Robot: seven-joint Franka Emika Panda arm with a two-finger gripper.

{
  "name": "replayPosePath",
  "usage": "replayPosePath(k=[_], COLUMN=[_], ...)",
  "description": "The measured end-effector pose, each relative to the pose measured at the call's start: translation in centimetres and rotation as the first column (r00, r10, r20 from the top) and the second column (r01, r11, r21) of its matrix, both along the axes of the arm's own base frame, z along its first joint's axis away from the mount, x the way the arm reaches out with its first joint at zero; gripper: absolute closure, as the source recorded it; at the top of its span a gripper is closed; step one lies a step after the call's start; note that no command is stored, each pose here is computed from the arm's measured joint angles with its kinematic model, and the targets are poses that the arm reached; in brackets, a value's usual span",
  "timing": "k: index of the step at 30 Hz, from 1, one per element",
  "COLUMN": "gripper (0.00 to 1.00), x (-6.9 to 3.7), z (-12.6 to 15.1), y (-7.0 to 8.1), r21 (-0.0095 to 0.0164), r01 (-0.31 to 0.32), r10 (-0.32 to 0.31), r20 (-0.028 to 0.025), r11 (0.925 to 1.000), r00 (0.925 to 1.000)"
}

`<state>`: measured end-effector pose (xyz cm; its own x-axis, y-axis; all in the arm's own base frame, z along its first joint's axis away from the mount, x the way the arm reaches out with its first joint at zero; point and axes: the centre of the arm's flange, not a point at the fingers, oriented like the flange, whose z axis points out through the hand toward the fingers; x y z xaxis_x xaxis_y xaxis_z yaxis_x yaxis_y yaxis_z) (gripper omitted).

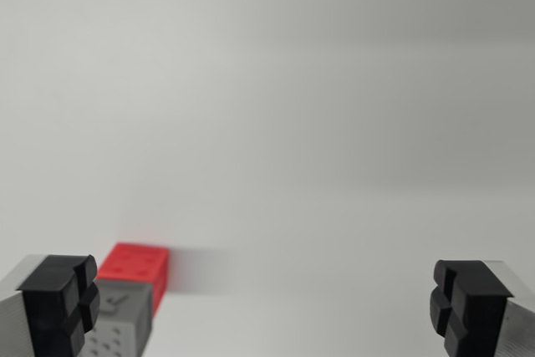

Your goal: Destack cube

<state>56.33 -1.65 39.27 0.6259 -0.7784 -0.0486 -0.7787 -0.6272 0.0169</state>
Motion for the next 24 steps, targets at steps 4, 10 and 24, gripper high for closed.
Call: replayPosePath(k=[4, 10, 24], gripper=[0.0, 0.0, 0.0], x=[-0.5, -1.4, -4.0], z=[-0.4, -1.0, -3.0], y=[0.4, 1.1, 3.3], r21=[-0.0003, -0.001, -0.0043], r01=[0.003, 0.007, 0.019], r10=[-0.003, -0.007, -0.019], r20=[0.0004, 0.0019, 0.0073], r11=[1.0, 1.0, 0.9998], r00=[1.0, 1.0, 0.9998])
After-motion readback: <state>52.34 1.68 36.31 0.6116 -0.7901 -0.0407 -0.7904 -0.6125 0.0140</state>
